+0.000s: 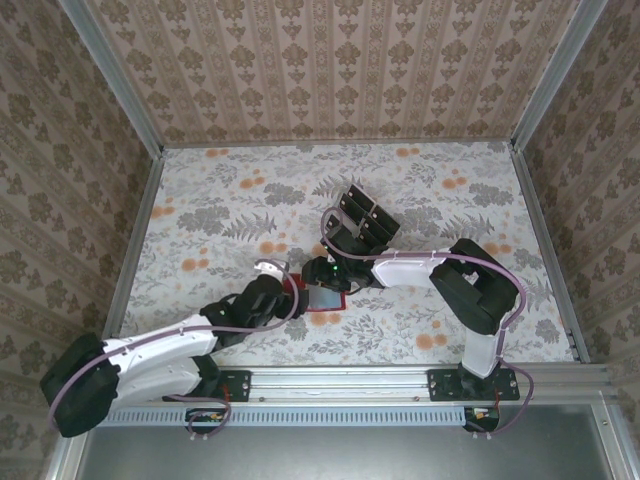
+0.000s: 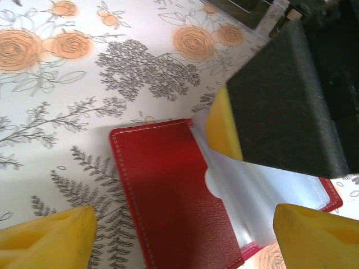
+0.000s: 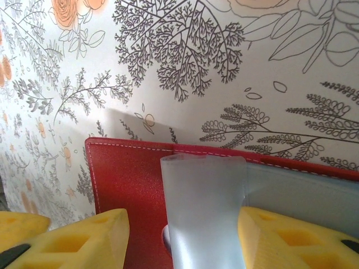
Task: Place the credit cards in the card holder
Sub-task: Flip over the card slot in the card holder.
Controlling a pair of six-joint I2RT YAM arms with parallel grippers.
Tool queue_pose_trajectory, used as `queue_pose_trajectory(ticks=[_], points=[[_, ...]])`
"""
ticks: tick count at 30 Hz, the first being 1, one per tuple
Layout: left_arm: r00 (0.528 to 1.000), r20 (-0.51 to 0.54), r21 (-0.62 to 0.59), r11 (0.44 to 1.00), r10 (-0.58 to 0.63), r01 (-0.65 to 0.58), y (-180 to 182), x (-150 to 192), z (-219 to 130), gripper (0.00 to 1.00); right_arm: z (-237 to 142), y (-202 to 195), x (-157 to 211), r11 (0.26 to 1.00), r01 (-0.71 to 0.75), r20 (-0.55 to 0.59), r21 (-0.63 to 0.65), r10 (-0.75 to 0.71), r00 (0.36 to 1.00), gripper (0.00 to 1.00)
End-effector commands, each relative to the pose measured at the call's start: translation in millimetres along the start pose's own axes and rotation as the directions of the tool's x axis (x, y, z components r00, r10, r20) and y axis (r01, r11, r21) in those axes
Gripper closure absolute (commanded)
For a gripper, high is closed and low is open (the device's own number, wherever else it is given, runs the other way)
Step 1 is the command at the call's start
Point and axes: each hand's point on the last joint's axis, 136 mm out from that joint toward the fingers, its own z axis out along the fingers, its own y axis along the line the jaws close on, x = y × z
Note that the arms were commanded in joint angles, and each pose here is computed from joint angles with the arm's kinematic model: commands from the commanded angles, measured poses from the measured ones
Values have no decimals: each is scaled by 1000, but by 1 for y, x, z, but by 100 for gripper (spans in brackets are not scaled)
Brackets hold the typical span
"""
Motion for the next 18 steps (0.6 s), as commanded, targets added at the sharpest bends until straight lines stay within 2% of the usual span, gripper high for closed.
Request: queue_pose_trajectory(ticks=[1,18], points=[[1000,31,-10,1000,1,-1,-5,-1,4,16,6,-7,9,999,-49,-36,0,49,998,44],[999,12,-68,996,51,-50,-11,2,25,14,8,-6,10,998,-68,-43,-15,67,997,44]])
